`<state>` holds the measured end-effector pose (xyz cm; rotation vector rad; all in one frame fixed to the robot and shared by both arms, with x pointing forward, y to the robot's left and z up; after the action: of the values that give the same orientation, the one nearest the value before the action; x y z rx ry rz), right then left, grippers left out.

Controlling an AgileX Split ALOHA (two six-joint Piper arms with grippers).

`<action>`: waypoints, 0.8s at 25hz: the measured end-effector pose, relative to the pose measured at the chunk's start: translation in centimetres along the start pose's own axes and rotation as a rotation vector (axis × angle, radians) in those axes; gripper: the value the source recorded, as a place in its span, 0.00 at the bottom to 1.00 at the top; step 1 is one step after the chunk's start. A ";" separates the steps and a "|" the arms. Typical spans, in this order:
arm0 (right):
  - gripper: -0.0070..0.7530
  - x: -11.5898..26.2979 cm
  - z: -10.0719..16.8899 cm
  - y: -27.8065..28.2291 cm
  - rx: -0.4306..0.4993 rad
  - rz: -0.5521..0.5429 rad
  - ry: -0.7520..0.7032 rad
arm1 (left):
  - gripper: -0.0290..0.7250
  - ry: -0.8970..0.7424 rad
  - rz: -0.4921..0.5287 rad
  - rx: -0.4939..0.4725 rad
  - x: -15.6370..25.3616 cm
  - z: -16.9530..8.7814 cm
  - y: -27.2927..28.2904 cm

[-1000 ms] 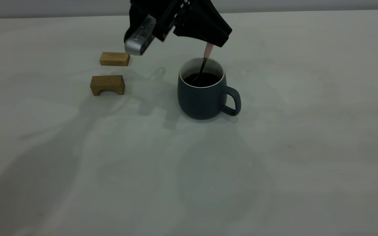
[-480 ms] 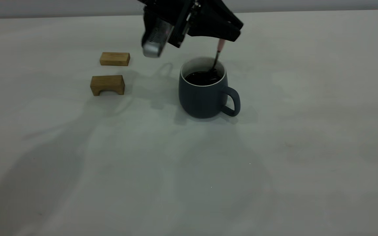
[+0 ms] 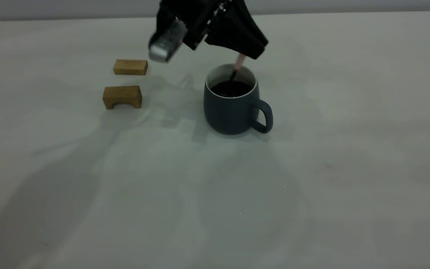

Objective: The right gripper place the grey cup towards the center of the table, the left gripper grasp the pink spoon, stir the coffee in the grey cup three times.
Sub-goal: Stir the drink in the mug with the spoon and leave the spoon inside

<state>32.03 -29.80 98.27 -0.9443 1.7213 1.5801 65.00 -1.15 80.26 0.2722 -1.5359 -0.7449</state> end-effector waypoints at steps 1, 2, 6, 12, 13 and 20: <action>0.32 0.0 0.0 0.0 0.000 0.000 0.000 | 0.21 -0.024 -0.022 0.004 0.0 -0.2 0.3; 0.32 0.0 0.0 0.0 0.000 0.000 0.000 | 0.21 -0.050 -0.038 0.007 -0.1 -0.4 0.5; 0.32 0.0 0.0 0.0 0.000 0.000 0.000 | 0.21 -0.119 -0.026 0.015 0.1 -0.7 0.5; 0.32 0.0 0.0 0.0 0.000 0.000 0.000 | 0.21 -0.127 0.088 0.016 1.0 -0.8 -1.2; 0.32 0.0 0.0 0.0 0.000 0.000 0.000 | 0.21 -0.121 0.104 0.007 1.3 -0.6 -1.4; 0.32 0.0 0.0 0.0 0.000 0.000 0.000 | 0.21 0.076 0.057 -0.032 0.5 0.0 -1.7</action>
<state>32.03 -29.80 98.27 -0.9443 1.7213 1.5801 64.45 -2.74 79.67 0.2295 -1.4531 -0.7066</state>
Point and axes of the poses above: a point on each arm's last joint axis where the gripper is mounted, y pointing back along that axis away from the gripper, z along the wrist's bending axis when the last joint is at zero, x = y × z, the point moved 10 cm from there along -y, pointing out along that axis toward the gripper, and after that the axes turned 5 degrees about y, right-handed, at the moved point
